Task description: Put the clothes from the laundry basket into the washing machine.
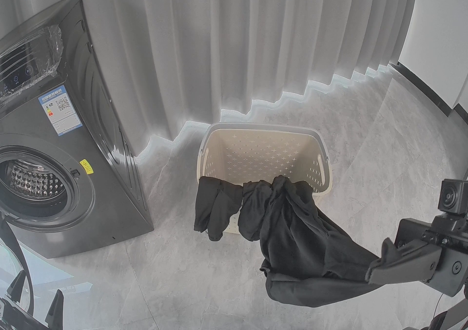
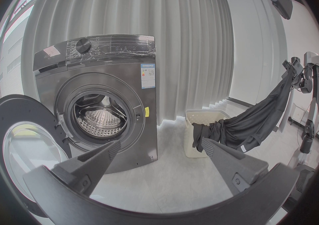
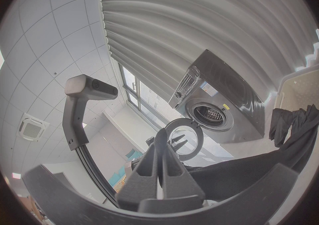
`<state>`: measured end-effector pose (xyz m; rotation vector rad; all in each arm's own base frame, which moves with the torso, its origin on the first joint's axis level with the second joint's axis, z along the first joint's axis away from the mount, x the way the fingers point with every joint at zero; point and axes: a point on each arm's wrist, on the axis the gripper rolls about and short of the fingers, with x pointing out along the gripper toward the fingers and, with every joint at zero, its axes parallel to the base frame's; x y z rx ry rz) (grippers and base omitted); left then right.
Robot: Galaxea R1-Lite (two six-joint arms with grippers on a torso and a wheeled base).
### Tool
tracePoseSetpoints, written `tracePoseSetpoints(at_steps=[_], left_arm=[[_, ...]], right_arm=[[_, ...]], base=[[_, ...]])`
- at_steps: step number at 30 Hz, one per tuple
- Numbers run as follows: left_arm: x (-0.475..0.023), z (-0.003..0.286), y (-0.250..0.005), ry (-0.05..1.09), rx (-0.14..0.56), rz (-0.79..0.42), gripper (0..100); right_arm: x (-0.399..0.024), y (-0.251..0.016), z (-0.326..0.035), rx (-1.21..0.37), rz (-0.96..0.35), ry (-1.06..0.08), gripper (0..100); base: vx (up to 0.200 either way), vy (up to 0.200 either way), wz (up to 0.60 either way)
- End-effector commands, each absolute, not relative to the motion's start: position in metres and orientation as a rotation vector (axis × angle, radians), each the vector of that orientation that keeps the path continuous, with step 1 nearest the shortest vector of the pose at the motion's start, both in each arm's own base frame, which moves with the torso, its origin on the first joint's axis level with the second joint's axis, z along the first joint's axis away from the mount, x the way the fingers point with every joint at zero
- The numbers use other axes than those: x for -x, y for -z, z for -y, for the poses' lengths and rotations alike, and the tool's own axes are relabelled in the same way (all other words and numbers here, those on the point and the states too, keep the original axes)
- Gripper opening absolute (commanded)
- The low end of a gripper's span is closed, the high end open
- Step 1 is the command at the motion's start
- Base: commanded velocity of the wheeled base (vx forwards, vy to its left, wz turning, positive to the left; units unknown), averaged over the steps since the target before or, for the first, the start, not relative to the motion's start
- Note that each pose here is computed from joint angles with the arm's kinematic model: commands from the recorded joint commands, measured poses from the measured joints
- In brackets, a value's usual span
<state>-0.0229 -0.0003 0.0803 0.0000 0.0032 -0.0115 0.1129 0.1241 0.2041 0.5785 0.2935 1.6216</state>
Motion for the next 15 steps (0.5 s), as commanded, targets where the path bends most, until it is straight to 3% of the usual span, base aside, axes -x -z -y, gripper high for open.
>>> tracePoseSetpoints(at_steps=[1, 7, 10, 15], left_arm=[[0.023, 0.0, -0.076, 0.011, 0.0, -0.008, 100], [0.023, 0.0, -0.076, 0.011, 0.0, -0.006, 100], [0.023, 0.0, -0.076, 0.011, 0.0, -0.008, 100], [0.023, 0.0, -0.076, 0.012, 0.0, -0.008, 100]], right_arm=[[-0.111, -0.205, -0.121, -0.577, -0.279, -1.619, 0], [-0.135, -0.196, -0.121, -0.59, -0.311, -1.512, 0], [-0.139, -0.201, -0.123, -0.587, -0.283, -1.516, 0], [-0.14, -0.207, -0.131, -0.585, -0.283, -1.556, 0]], base=[[0.0, 0.0, 0.0], [0.0, 0.0, 0.0], [0.0, 0.0, 0.0], [-0.2, 0.0, 0.0]])
